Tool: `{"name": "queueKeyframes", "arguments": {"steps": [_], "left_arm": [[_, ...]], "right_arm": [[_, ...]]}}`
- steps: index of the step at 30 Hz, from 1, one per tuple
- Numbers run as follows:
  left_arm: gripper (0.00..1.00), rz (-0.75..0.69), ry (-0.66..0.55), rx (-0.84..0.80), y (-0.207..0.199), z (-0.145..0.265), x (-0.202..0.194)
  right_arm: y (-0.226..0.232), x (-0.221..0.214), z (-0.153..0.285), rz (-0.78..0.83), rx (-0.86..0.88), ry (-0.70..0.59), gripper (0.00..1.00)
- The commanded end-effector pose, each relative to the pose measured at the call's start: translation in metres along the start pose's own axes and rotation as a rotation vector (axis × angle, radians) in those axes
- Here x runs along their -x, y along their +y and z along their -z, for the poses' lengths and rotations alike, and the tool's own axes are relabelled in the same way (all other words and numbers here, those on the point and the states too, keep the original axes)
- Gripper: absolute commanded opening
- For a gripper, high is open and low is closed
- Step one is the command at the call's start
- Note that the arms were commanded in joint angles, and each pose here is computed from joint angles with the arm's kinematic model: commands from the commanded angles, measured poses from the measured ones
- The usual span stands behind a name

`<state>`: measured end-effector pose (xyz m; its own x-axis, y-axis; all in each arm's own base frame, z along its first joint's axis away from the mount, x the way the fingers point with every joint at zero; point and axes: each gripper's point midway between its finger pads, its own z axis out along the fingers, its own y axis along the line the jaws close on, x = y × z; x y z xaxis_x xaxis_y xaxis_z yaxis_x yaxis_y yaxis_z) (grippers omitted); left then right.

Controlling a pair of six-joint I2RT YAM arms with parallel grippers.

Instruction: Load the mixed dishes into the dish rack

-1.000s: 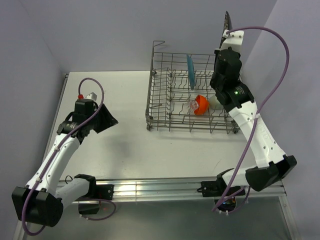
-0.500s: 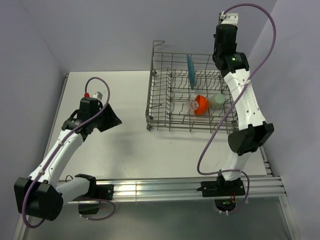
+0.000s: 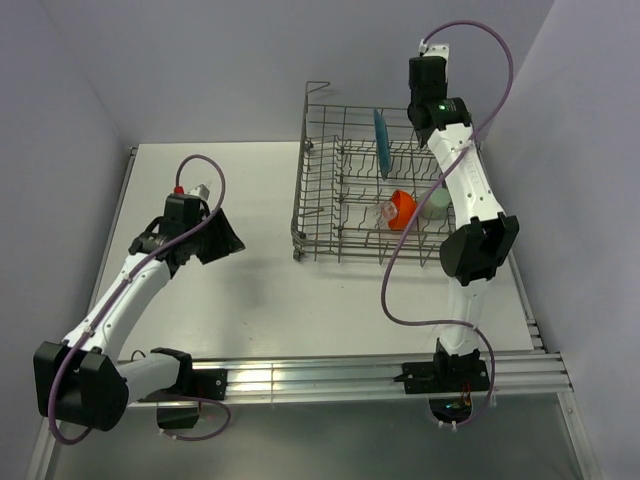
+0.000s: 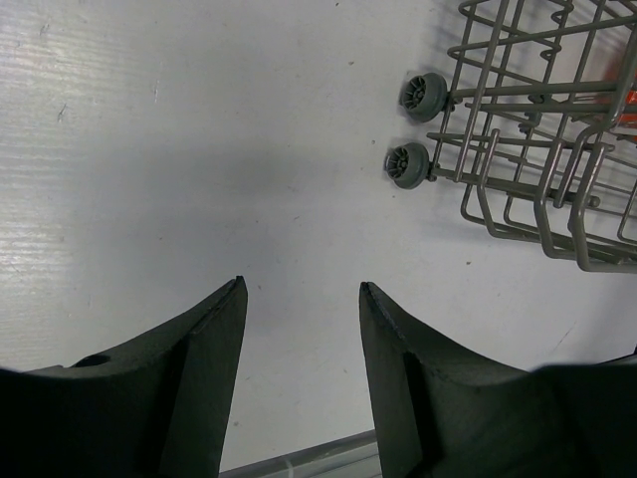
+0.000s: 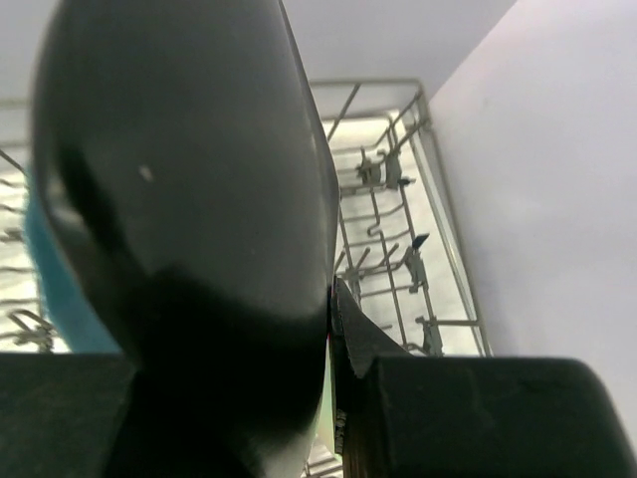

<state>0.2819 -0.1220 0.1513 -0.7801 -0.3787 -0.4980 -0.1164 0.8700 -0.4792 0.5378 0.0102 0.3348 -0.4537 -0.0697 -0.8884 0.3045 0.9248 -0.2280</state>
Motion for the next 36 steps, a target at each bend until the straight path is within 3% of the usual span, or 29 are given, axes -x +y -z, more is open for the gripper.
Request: {"name": "queueKeyframes", "arguments": {"steps": [1, 13, 36], "left_arm": [[0.55, -0.035, -0.022, -0.031, -0.005, -0.005, 0.005], [0.55, -0.035, 0.003, -0.016, 0.0, -0.018, 0.001], [0.55, -0.036, 0.007, -0.018, 0.002, -0.013, -0.007]], "right_arm": [[-0.019, 0.046, 0.008, -0.118, -0.036, -0.15, 0.0], [-0.01, 0.015, -0.036, -0.076, -0.024, -0.057, 0.0], [0.005, -0.028, -0.041, -0.077, 0.022, 0.089, 0.0]]}}
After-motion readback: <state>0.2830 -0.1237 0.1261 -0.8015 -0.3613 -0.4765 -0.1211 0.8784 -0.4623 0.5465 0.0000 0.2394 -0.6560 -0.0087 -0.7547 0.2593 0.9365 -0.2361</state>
